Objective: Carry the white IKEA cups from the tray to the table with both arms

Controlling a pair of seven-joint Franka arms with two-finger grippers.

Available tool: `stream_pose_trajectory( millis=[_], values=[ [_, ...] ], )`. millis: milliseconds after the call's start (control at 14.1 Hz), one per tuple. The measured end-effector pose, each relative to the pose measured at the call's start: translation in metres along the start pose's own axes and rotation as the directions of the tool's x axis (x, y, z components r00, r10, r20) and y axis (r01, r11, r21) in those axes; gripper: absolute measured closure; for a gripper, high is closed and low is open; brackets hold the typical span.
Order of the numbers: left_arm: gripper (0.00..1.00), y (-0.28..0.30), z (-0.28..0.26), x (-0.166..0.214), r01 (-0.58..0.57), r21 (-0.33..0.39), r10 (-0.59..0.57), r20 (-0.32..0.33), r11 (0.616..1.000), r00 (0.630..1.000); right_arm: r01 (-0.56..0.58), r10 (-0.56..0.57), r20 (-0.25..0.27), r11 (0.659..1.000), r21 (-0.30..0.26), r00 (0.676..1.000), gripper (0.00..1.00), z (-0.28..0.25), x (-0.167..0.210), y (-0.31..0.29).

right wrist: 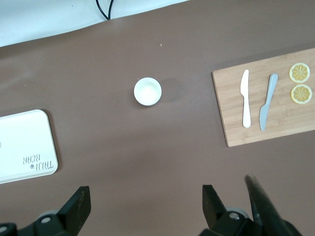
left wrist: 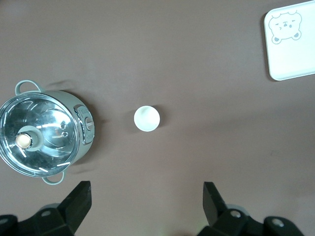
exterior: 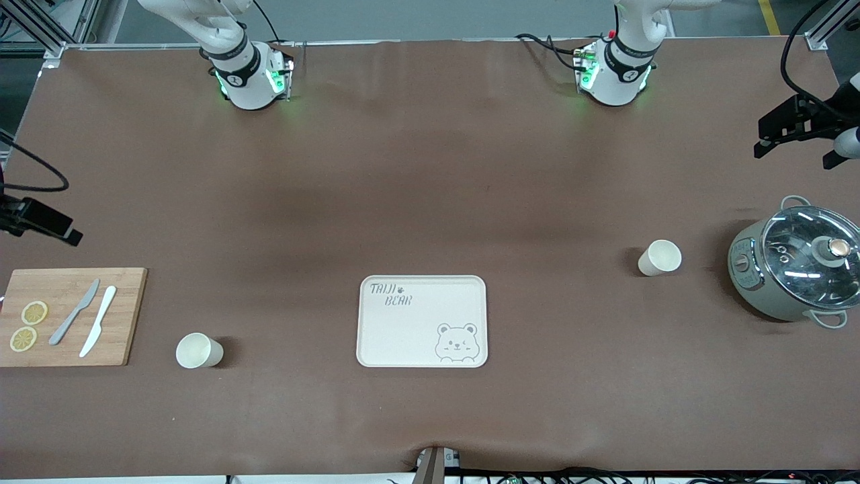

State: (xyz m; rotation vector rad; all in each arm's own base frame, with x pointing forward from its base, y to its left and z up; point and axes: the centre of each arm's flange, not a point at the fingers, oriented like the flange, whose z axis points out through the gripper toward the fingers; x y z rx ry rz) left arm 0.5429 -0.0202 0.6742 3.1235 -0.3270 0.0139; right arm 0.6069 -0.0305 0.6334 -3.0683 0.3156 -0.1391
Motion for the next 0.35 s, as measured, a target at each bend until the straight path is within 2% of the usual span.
stream_pose_trajectory(
  millis=[355],
  values=[
    [0.00, 0.000, 0.000, 0.000, 0.000, 0.000, 0.000, 0.000, 1.000, 1.000, -0.002, 0.002, 0.021, 1.000, -0.001, 1.000, 0.00, 0.011, -0.030, 0.005]
  ],
)
